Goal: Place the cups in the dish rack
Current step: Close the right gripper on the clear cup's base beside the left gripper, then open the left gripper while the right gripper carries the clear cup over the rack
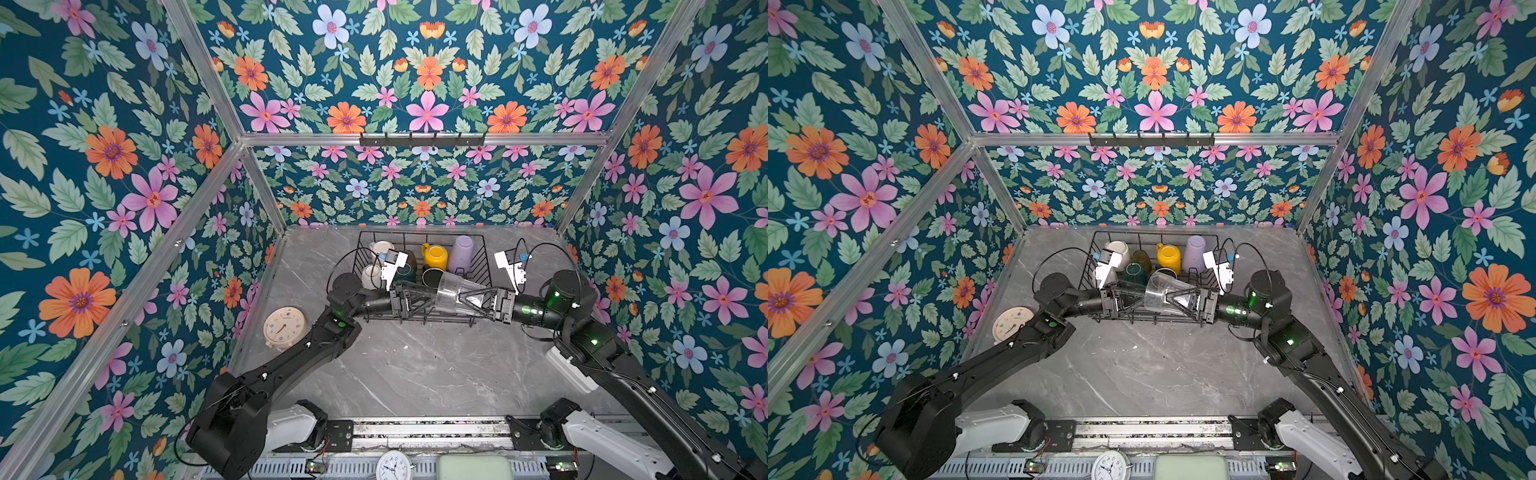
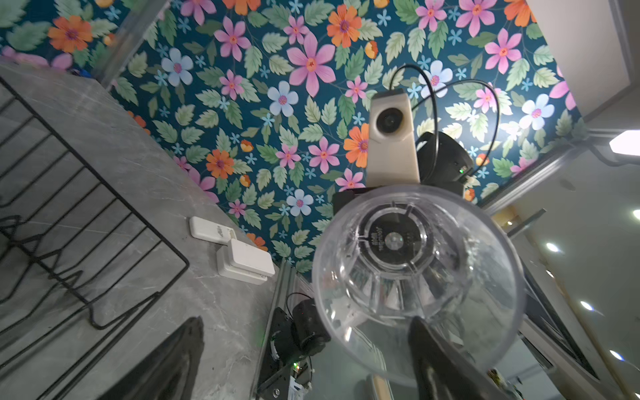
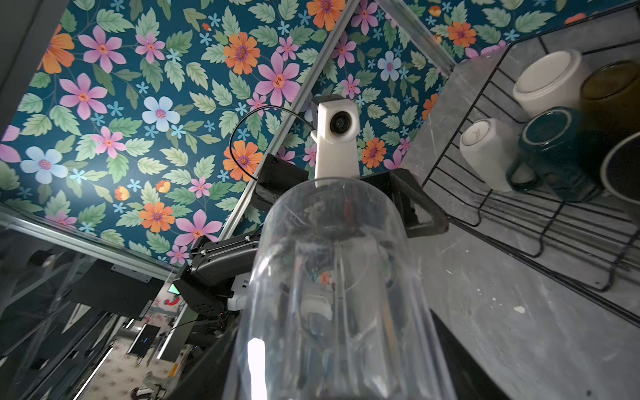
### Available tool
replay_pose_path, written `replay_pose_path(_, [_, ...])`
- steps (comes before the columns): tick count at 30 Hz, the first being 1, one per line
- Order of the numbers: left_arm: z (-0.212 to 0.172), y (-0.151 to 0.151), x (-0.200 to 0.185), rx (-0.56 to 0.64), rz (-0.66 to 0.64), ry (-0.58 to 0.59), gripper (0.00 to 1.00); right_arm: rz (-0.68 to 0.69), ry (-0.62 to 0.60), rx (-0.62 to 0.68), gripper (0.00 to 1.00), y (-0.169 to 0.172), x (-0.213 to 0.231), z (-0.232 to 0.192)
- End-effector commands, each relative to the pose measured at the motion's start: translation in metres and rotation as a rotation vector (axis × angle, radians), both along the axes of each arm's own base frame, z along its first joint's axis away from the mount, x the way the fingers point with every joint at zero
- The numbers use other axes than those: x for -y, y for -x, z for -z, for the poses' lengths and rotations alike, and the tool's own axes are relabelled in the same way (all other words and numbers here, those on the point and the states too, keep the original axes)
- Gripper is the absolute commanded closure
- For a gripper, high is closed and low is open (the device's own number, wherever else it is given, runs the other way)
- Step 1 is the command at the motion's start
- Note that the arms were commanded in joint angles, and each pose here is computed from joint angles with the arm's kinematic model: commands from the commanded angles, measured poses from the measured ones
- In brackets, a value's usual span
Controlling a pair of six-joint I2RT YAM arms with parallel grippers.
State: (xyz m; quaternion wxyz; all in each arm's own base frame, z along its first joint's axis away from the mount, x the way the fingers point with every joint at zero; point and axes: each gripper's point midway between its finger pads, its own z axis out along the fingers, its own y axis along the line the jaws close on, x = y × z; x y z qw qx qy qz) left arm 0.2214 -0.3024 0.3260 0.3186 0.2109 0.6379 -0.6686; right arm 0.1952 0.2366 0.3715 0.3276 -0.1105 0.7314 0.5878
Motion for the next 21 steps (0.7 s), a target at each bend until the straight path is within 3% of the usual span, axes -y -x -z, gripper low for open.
replay_pose_path(1, [0.009,-0.022,-0.016,0.047,-0.185,-0.082,0.02,0.107,0.127,0.002,1.0,-0.003,0.018,0.013])
replay_pose_path(6, [0.015,-0.05,-0.06,0.114,-0.517,-0.259,0.0,0.231,0.316,0.001,1.0,-0.01,0.044,0.022])
replay_pose_path(11, [0.014,-0.059,-0.109,0.168,-0.771,-0.401,0.0,0.315,0.533,-0.032,1.0,-0.03,0.062,0.043])
replay_pose_path(21, [0.014,-0.045,-0.151,0.212,-0.932,-0.459,0.0,0.423,0.948,-0.067,1.0,-0.091,0.086,0.081])
